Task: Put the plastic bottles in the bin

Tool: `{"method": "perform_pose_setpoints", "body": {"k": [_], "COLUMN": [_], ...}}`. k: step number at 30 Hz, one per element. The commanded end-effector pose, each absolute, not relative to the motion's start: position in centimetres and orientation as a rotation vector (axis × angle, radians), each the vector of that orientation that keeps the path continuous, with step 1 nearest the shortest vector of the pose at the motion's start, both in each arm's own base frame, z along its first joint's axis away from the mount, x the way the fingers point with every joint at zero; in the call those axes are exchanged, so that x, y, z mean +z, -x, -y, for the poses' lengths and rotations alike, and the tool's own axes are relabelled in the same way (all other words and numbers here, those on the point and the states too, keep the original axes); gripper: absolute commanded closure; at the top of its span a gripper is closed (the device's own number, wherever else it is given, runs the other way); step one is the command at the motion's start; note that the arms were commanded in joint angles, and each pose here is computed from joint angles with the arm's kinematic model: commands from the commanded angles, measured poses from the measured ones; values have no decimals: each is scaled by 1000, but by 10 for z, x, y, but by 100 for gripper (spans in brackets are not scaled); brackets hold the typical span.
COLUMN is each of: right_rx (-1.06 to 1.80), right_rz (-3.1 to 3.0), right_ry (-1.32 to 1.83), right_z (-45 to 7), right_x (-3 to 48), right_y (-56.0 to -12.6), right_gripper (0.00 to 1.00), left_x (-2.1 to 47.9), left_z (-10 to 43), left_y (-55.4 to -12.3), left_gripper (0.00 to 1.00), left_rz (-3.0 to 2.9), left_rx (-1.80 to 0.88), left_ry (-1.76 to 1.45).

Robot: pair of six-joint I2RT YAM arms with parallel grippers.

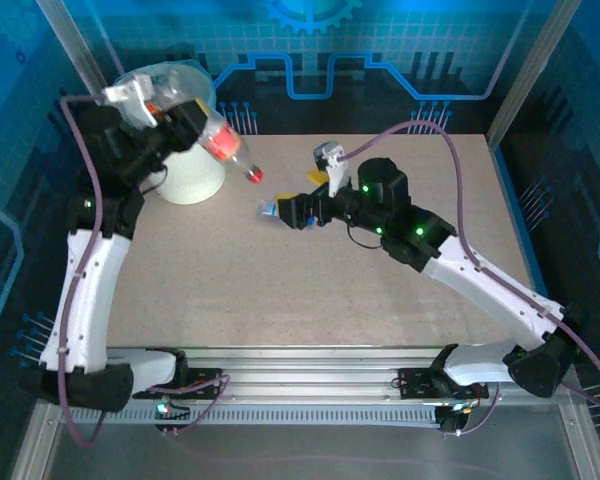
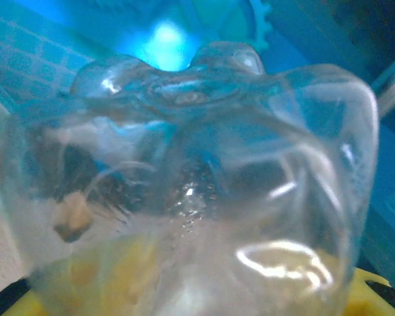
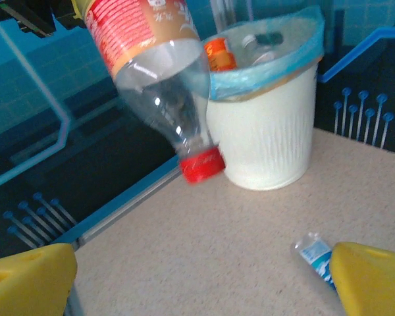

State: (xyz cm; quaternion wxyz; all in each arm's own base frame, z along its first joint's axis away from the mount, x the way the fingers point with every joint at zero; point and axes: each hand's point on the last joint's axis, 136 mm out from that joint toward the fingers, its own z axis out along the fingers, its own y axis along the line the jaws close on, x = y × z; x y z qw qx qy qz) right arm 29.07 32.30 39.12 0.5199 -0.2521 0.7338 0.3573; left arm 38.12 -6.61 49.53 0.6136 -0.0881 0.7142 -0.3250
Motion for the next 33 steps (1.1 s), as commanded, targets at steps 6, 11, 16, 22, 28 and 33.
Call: {"method": "perform_pose_setpoints", "body": {"k": [6,11,16,22,28,33], "right_rx": [832,849,869,911,927,934], "right_rz": [-1746,-1761,-1784,-1820,-1840,-1842], "right_ry": [669,719,752,756,757,758], "right_z": [-357,-375,-387,-394,-397,-398], "right_x": [421,422,416,407,405,405], "right_y": [-319,-332,-342,-351,-356,-357], "right_gripper": [0,0,0,0,0,0], "left_x": [519,504,483,461,440,440], "left_z": [-29,-76,-110,-132,-137,-139], "left_y": [-466,-518,-558,-584,-593,-589], "left_gripper": [61,60,59,55,31,13], "left_rz": [-1518,-1510,-1525,-1531,-1573,-1584], "left_rx": [-607,-540,-549,-535,-540,-524], "left_ry": [448,555,637,685,714,713]}}
